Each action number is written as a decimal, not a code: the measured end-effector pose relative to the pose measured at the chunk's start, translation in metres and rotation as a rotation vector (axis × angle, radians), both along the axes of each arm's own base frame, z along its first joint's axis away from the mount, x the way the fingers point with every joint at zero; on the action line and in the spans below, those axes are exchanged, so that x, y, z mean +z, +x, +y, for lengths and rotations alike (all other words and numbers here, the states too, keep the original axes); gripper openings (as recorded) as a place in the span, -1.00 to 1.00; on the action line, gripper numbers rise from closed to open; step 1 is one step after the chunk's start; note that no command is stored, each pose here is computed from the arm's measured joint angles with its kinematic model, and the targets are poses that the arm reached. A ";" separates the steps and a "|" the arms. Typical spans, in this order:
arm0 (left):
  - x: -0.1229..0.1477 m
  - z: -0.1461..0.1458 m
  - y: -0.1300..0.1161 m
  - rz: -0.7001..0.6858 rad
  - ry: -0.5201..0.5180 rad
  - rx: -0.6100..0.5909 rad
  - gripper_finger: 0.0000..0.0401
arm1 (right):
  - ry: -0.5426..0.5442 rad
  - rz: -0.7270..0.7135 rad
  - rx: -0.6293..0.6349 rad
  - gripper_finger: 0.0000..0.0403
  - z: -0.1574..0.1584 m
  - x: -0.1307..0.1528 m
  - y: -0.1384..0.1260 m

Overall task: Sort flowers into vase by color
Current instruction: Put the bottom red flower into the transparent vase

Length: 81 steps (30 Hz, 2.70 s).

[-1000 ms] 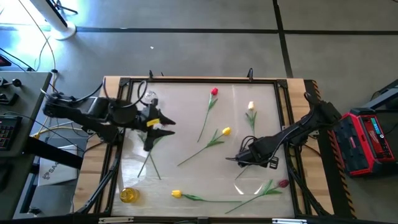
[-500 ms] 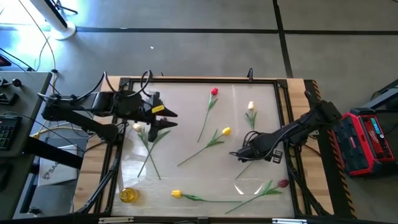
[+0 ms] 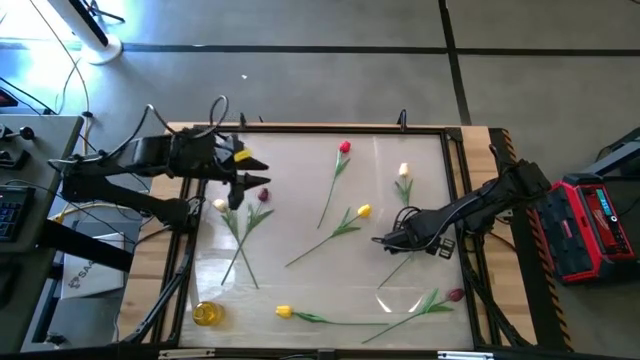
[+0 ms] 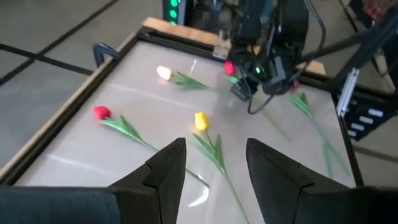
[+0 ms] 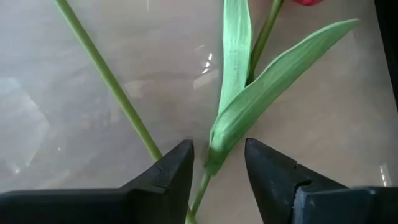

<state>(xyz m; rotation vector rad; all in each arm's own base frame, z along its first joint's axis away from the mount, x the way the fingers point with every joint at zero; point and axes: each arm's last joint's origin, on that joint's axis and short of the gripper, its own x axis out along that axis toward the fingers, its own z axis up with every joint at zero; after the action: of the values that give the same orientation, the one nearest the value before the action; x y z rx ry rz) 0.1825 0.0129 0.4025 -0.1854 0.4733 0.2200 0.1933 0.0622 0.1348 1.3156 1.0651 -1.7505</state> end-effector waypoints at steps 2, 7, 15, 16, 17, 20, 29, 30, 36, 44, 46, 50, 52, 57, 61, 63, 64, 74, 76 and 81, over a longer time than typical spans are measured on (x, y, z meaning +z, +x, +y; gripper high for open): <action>0.004 0.003 -0.007 -0.023 0.001 0.018 -0.22 | -0.014 -0.004 0.008 -0.42 0.000 0.000 0.000; 0.011 0.006 -0.025 -0.072 0.006 0.048 -0.22 | -0.065 -0.014 0.031 -0.71 -0.002 -0.001 0.000; 0.020 0.006 -0.056 -0.137 0.013 0.067 -0.22 | -0.076 -0.013 0.052 -0.98 -0.002 -0.001 0.000; 0.021 0.005 -0.059 -0.146 0.014 0.067 -0.22 | -0.077 -0.014 0.054 -0.98 -0.002 -0.001 0.000; 0.022 0.005 -0.061 -0.154 0.014 0.067 -0.22 | -0.080 -0.015 0.057 -0.98 -0.001 -0.001 0.000; 0.024 0.004 -0.068 -0.175 0.016 0.067 -0.22 | -0.094 -0.014 0.069 -0.98 0.001 0.001 0.001; 0.025 0.003 -0.074 -0.191 -0.007 0.074 -0.22 | -0.138 0.002 0.115 -0.99 0.009 0.017 0.006; 0.025 0.003 -0.074 -0.188 -0.009 0.071 -0.22 | -0.139 -0.007 0.119 -1.00 0.010 0.020 0.008; 0.024 0.003 -0.073 -0.181 -0.011 0.069 -0.22 | -0.166 -0.011 0.149 -1.00 0.016 0.039 0.015; 0.024 0.003 -0.073 -0.184 -0.036 0.079 -0.22 | -0.257 -0.054 0.210 -1.00 0.024 0.071 0.025; 0.024 0.003 -0.073 -0.184 -0.036 0.079 -0.22 | -0.284 -0.068 0.225 -1.00 0.025 0.078 0.027; 0.024 0.003 -0.073 -0.184 -0.036 0.079 -0.22 | -0.347 -0.118 0.278 -1.00 0.027 0.089 0.032; 0.024 0.003 -0.074 -0.184 -0.037 0.079 -0.22 | -0.386 -0.148 0.315 -1.00 0.030 0.094 0.034; 0.024 0.003 -0.073 -0.184 -0.036 0.079 -0.22 | -0.492 -0.228 0.404 -1.00 0.037 0.106 0.038; 0.024 0.003 -0.073 -0.184 -0.036 0.079 -0.22 | -0.575 -0.288 0.420 -1.00 0.040 0.112 0.040; 0.024 0.003 -0.073 -0.184 -0.036 0.079 -0.22 | -0.612 -0.312 0.425 -1.00 0.040 0.115 0.041; 0.024 0.003 -0.073 -0.184 -0.036 0.079 -0.22 | -0.633 -0.322 0.435 -1.00 0.040 0.115 0.042; 0.024 0.003 -0.073 -0.184 -0.036 0.079 -0.22 | -0.772 -0.400 0.573 -1.00 0.036 0.118 0.058; 0.024 0.003 -0.073 -0.184 -0.036 0.079 -0.22 | -0.788 -0.400 0.598 -1.00 0.034 0.118 0.061; 0.024 0.003 -0.073 -0.184 -0.036 0.079 -0.22 | -0.803 -0.400 0.663 -1.00 0.032 0.120 0.068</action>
<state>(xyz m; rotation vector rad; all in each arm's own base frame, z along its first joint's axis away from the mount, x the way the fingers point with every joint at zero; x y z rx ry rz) 0.1091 0.0161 0.4265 -0.2578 0.2877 0.2695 0.2613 0.0941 0.2543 0.6432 0.4003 -1.1324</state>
